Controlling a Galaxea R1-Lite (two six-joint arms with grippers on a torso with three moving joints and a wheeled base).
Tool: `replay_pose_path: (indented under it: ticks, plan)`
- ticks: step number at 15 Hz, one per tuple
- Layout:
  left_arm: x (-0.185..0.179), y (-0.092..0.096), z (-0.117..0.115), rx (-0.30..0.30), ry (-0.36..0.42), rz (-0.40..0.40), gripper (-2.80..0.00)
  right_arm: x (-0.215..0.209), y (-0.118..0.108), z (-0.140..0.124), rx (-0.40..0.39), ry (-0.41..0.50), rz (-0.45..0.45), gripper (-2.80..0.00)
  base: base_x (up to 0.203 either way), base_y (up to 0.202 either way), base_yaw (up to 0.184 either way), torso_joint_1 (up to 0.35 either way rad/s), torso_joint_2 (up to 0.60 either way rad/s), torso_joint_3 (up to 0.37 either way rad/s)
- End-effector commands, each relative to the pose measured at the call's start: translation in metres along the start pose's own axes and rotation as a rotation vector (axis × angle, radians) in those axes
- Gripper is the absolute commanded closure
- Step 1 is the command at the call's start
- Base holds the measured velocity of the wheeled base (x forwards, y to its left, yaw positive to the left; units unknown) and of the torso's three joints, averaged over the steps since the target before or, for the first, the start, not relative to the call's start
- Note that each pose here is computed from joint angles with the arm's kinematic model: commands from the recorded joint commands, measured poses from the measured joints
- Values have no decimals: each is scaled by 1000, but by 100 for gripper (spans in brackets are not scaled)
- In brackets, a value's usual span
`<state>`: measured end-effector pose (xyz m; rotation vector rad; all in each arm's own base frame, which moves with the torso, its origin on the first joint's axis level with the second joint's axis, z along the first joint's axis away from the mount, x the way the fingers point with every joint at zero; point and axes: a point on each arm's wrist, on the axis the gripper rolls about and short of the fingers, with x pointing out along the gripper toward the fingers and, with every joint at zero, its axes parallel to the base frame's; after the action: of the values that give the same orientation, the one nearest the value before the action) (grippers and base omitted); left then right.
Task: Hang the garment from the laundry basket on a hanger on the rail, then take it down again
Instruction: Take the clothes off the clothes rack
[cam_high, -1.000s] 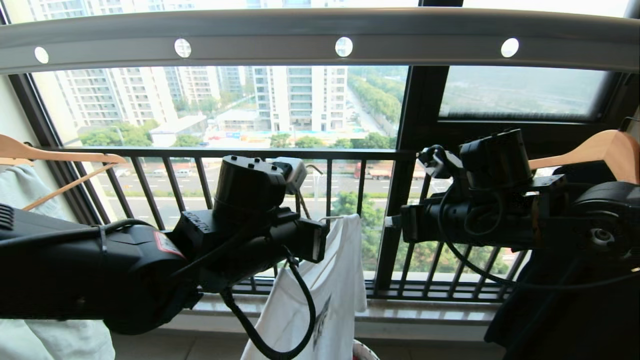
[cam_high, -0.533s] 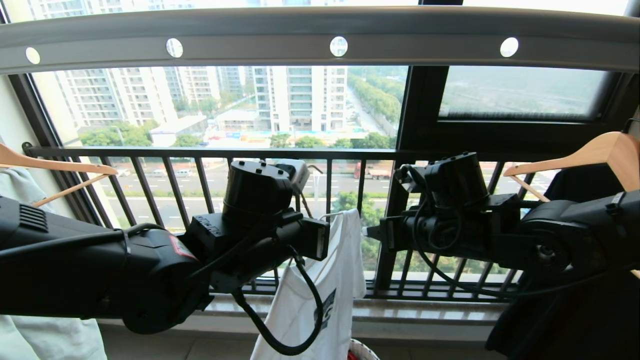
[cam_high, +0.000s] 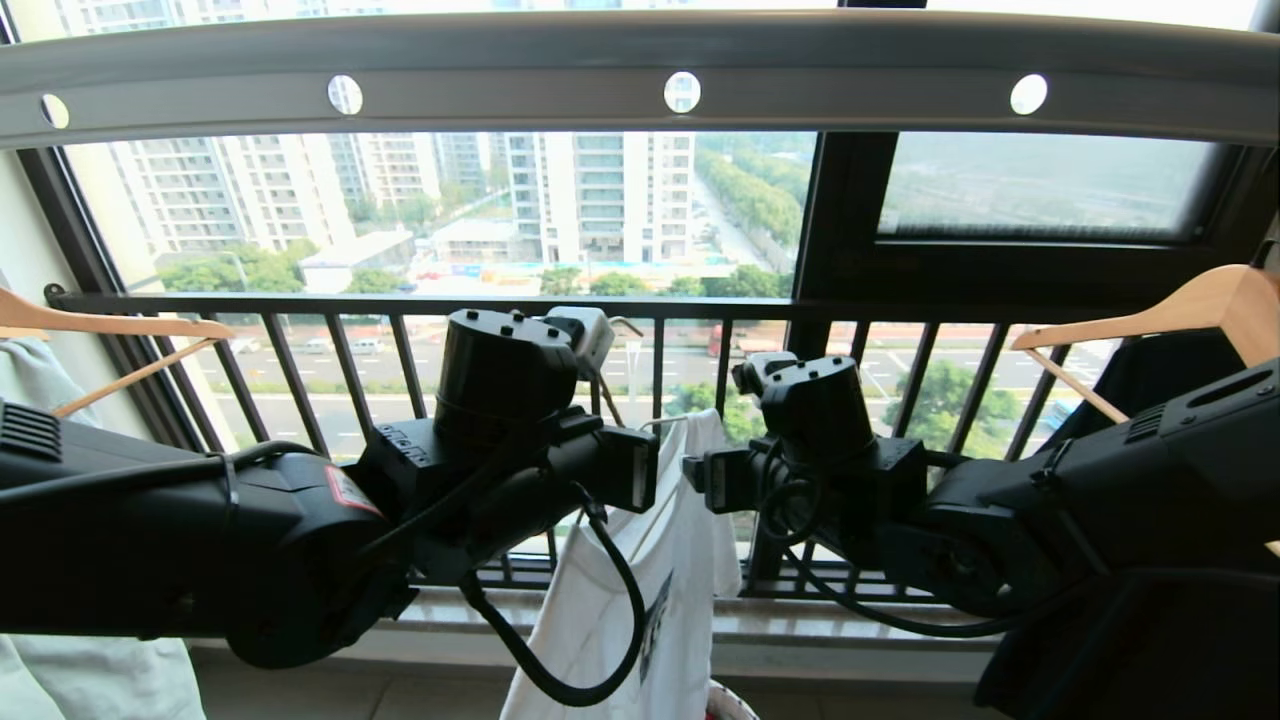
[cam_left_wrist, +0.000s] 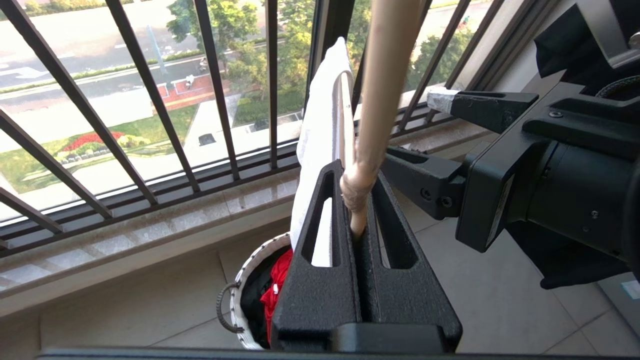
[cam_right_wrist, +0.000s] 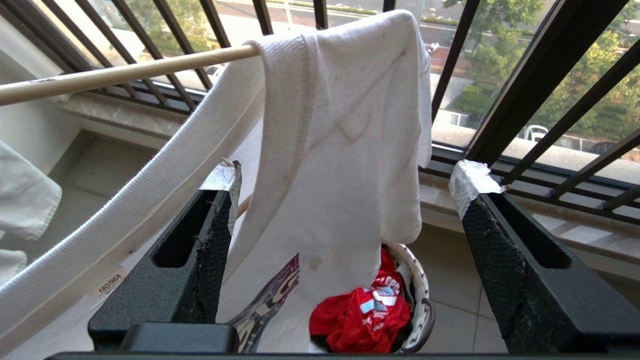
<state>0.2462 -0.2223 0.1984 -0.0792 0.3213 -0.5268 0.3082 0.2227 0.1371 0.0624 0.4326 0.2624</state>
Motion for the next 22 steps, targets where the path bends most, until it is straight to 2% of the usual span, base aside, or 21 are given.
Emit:
replay_pose_path:
  ticks: [1, 6, 9, 12, 16, 17, 18, 22]
  plan:
    - [-2, 0, 2, -6, -10, -1, 0, 3, 1, -4, -4, 7, -9, -280, 0, 0, 0, 0, 0, 0]
    - [-6, -1, 5, -14, -20, -6, 0, 9, 6, -6, -4, -5, -17, -280, 0, 0, 0, 0, 0, 0]
    - [-6, -1, 6, -16, -23, -7, 0, 24, 8, -11, 2, -88, -76, -280, 0, 0, 0, 0, 0, 0]
    - [-9, -1, 8, -18, -30, -8, 0, 29, 7, -10, -10, -124, -105, -280, 0, 0, 0, 0, 0, 0]
    - [-7, -1, 7, -17, -26, -6, 0, 31, 4, -11, -12, -120, -114, -280, 0, 0, 0, 0, 0, 0]
    - [-8, -1, 7, -16, -28, -7, 0, 32, 4, -11, -12, -119, -116, -97, 0, 0, 0, 0, 0, 0]
    - [-9, -1, 8, -16, -31, -7, 0, 33, 2, -11, -10, -120, -121, 0, 0, 0, 0, 0, 0, 0]
    - [-3, 0, 3, -13, -12, 2, 0, 33, -2, -3, 7, -149, -129, 0, 0, 0, 0, 0, 0, 0]
